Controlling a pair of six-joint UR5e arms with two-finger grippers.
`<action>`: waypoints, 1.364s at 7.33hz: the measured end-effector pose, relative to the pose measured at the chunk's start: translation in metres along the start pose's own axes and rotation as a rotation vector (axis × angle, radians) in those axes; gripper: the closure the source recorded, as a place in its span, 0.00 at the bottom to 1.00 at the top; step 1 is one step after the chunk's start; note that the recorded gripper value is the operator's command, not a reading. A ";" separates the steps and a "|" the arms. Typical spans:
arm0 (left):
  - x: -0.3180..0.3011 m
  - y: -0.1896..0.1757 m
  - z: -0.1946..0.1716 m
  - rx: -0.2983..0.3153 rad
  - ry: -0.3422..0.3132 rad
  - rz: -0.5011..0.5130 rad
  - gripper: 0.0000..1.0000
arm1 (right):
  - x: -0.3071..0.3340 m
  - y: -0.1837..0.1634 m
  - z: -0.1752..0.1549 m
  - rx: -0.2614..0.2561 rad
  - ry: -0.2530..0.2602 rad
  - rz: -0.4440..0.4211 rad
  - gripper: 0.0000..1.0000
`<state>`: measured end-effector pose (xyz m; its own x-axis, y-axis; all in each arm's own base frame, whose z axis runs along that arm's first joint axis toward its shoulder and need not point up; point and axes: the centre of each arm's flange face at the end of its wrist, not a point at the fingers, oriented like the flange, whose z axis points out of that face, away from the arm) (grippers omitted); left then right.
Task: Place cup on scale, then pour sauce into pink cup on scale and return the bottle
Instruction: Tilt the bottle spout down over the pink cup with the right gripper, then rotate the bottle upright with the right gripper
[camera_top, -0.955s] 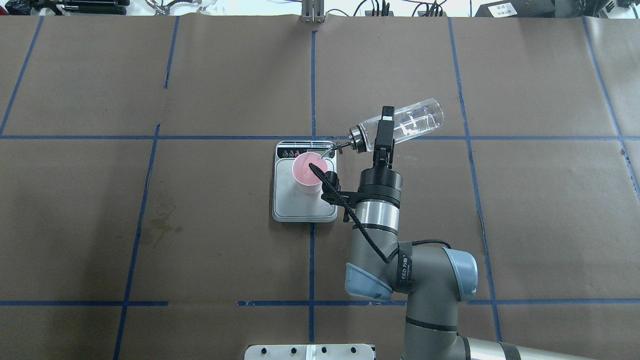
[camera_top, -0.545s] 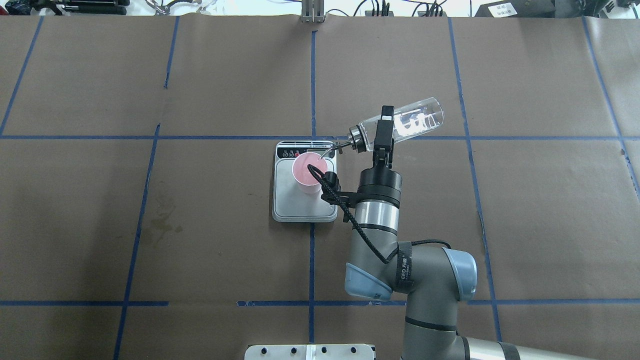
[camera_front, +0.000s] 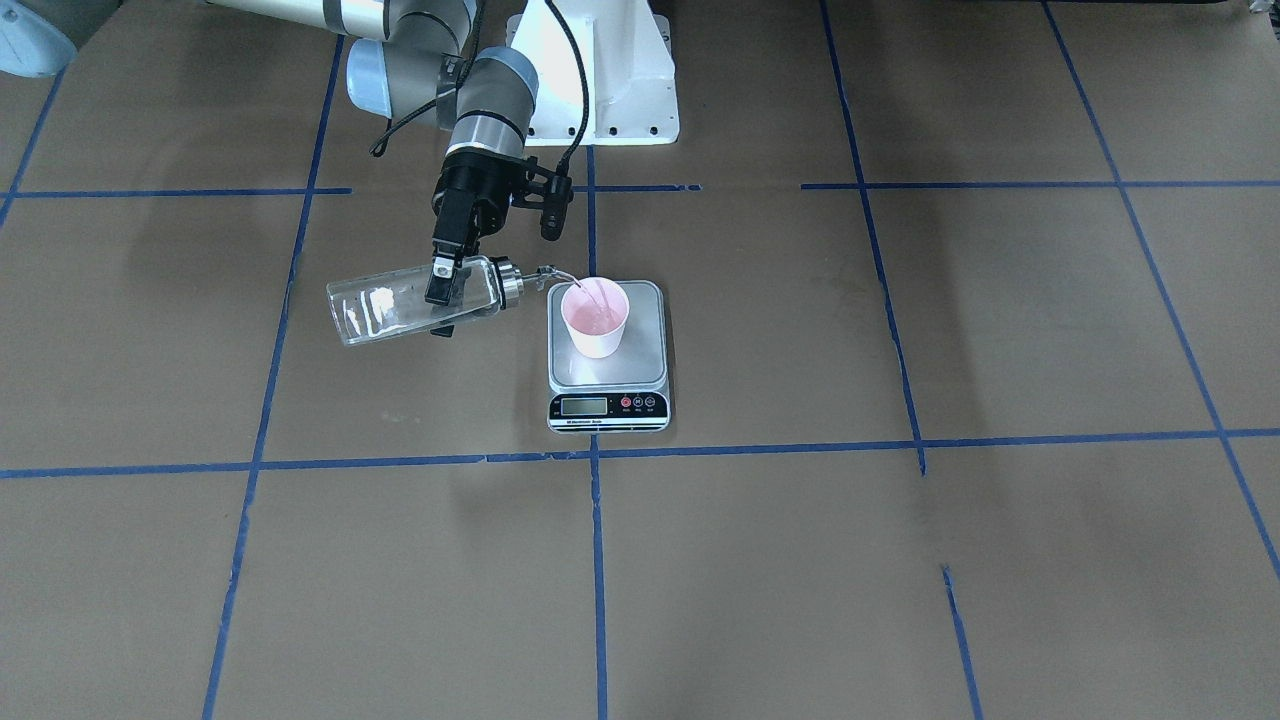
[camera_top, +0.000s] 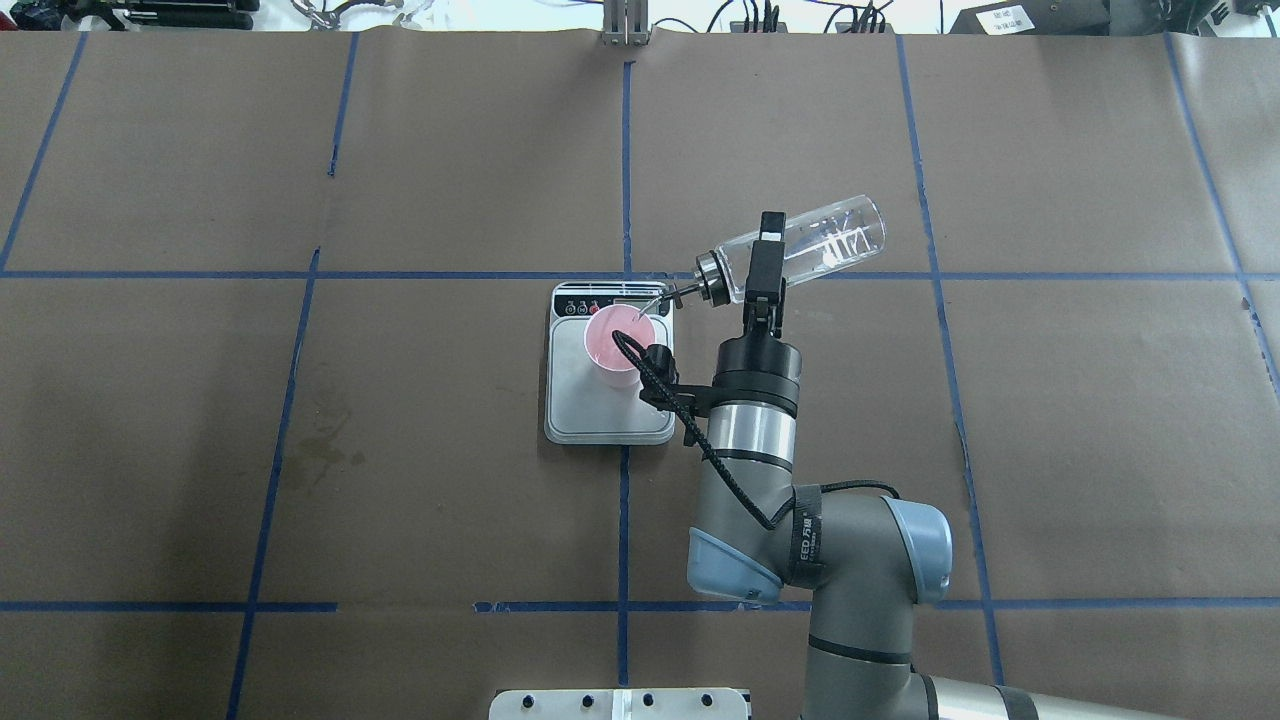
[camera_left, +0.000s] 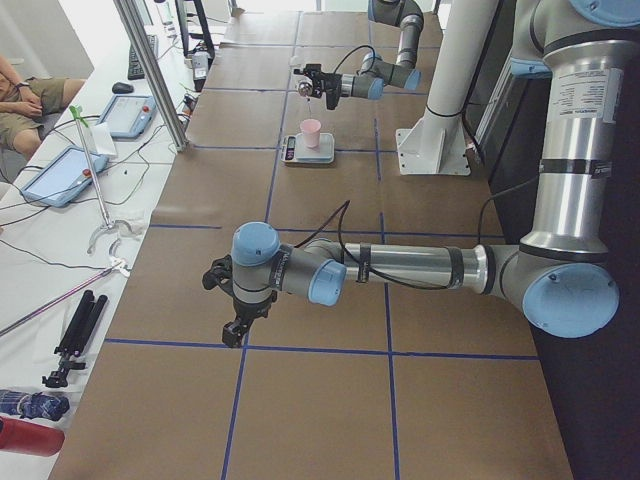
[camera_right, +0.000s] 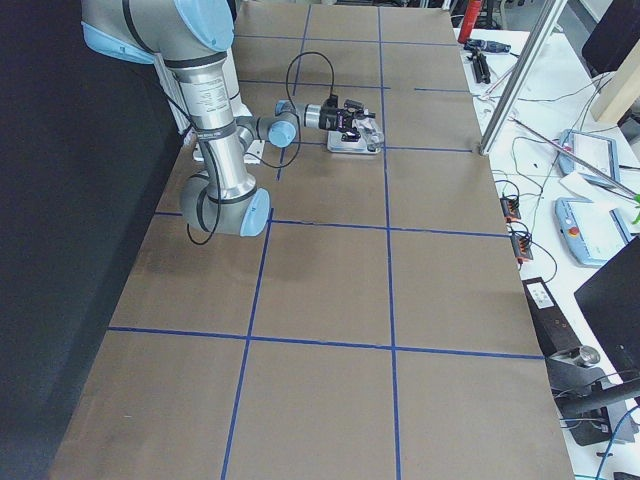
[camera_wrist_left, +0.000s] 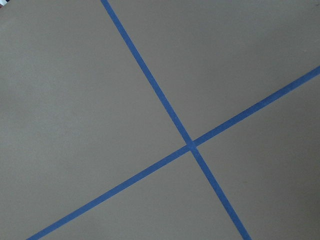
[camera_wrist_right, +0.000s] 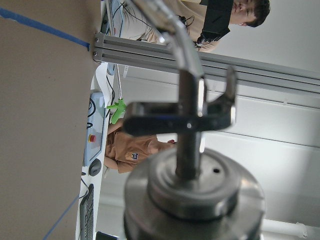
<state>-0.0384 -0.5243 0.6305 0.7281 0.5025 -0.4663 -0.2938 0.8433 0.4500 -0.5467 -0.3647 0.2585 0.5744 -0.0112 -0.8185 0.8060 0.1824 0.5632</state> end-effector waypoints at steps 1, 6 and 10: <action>0.000 0.001 0.000 -0.001 0.000 -0.001 0.00 | 0.002 -0.002 -0.002 0.004 -0.002 0.010 1.00; 0.000 0.003 0.001 -0.004 0.002 -0.004 0.00 | 0.011 -0.007 -0.011 0.030 -0.032 0.134 1.00; 0.000 0.003 0.002 -0.006 0.003 -0.005 0.00 | 0.010 -0.010 -0.014 0.033 -0.121 0.422 1.00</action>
<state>-0.0386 -0.5220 0.6337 0.7279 0.4986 -0.4708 -0.2938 0.8470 0.4430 -0.5505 -0.3528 0.2431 0.8651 -0.0576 -0.4982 0.5005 0.1643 0.8500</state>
